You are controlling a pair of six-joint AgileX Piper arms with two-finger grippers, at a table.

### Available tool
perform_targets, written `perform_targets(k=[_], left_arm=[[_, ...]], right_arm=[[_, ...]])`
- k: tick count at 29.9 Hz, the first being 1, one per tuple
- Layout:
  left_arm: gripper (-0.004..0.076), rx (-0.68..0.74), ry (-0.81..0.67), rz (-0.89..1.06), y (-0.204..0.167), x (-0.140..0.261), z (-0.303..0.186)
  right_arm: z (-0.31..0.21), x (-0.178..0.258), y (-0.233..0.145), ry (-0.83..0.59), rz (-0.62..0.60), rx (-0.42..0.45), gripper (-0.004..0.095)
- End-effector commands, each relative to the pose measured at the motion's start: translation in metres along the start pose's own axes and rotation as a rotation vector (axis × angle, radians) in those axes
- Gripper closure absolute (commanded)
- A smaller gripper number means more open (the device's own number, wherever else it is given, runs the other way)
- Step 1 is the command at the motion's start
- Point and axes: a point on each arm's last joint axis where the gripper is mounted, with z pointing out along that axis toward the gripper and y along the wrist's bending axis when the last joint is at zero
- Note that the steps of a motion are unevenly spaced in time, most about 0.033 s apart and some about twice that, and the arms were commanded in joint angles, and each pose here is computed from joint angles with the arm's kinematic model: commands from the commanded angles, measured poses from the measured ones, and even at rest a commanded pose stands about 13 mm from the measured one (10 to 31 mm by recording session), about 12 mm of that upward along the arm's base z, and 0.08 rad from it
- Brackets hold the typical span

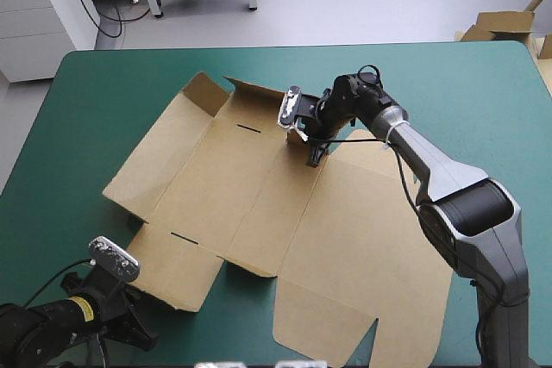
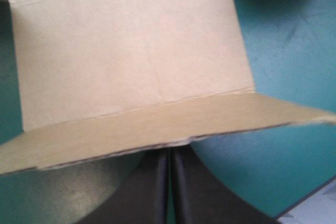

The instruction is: Fold the box

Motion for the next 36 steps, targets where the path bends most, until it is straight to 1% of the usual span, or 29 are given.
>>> perform_targets(k=[1,3,7,9,12,18,23,36], left_arm=[[0.0731,0.004,-0.055,-0.004,0.0,-0.008,-0.005],[0.0731,0.004,-0.056,-0.004,0.0,-0.008,-0.005],[0.0731,0.003,-0.058,-0.004,0.0,-0.008,-0.005],[0.0731,0.003,-0.058,-0.004,0.0,-0.008,-0.005],[0.0731,0.003,-0.058,-0.004,0.0,-0.008,-0.005],[0.0731,0.003,-0.058,-0.004,0.0,-0.008,-0.005],[0.0731,0.003,-0.058,-0.004,0.0,-0.008,-0.005],[0.0731,0.003,-0.058,-0.004,0.0,-0.008,-0.005]], right_arm=[[-0.037,-0.021,-0.004,-0.129,-0.07,0.058,0.0928],[-0.036,-0.025,0.002,-0.154,-0.108,0.025,0.0928],[-0.034,-0.036,0.014,-0.151,-0.157,-0.002,0.0929],[-0.032,-0.045,0.022,-0.157,-0.205,-0.016,0.0929],[-0.03,-0.056,0.034,-0.169,-0.284,-0.028,0.0929],[-0.028,-0.07,0.049,-0.187,-0.361,-0.046,0.0929],[-0.027,-0.076,0.056,-0.192,-0.376,-0.065,0.0929],[-0.027,-0.076,0.06,-0.181,-0.384,-0.091,0.0929]])
